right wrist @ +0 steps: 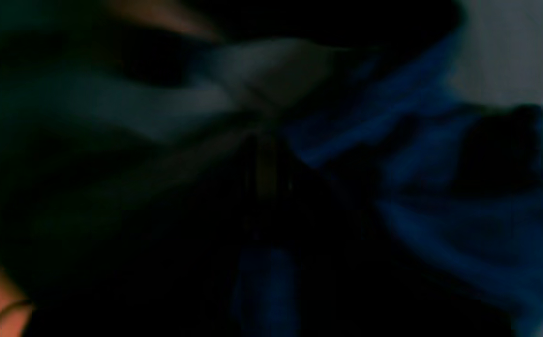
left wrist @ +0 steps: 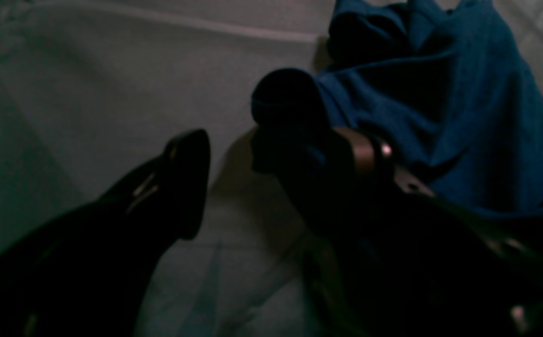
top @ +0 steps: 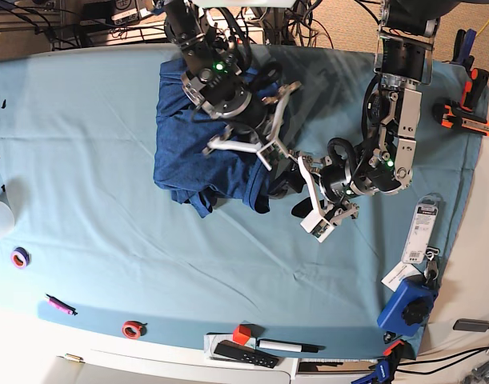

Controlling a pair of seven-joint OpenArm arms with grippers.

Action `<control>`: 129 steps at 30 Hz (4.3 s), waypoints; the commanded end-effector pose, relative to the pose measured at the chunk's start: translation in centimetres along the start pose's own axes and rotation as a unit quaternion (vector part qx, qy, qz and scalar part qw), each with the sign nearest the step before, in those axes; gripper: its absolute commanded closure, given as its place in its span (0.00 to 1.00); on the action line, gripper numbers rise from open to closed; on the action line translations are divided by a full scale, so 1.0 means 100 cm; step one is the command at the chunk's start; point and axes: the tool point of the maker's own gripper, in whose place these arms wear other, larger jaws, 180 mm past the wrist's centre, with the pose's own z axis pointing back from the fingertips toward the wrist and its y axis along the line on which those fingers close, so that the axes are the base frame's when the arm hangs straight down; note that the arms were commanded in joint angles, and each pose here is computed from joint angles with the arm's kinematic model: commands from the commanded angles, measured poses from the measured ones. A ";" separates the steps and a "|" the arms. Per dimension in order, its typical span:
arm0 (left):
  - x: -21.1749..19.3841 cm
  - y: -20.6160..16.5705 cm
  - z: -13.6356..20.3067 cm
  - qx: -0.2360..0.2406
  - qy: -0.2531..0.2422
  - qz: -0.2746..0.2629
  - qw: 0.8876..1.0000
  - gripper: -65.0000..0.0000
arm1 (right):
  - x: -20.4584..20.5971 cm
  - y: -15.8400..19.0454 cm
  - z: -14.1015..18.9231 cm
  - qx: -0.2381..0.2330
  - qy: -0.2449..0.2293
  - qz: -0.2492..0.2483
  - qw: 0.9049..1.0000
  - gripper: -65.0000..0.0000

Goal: Layout the t-shirt on the table in an organized manner, then fold the t-shirt properly
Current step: 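Tuck the loose shirt edge under the pile with the right gripper, then release the shirt and move the right gripper beside the pile, then grasp the shirt edge nearest the left gripper with the left gripper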

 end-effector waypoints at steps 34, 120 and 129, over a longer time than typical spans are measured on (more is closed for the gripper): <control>0.019 0.001 0.003 -0.002 -0.029 -0.009 1.000 0.44 | -0.082 -0.225 0.042 0.080 -0.180 -0.510 0.838 0.40; -0.122 -0.112 0.027 -0.173 0.143 0.232 0.946 0.23 | -0.074 -0.174 -0.008 0.141 -0.081 -0.425 0.891 1.00; -0.118 -0.118 0.024 -0.180 0.133 0.239 0.945 0.30 | -0.073 -0.174 -0.008 0.140 -0.083 -0.425 0.890 1.00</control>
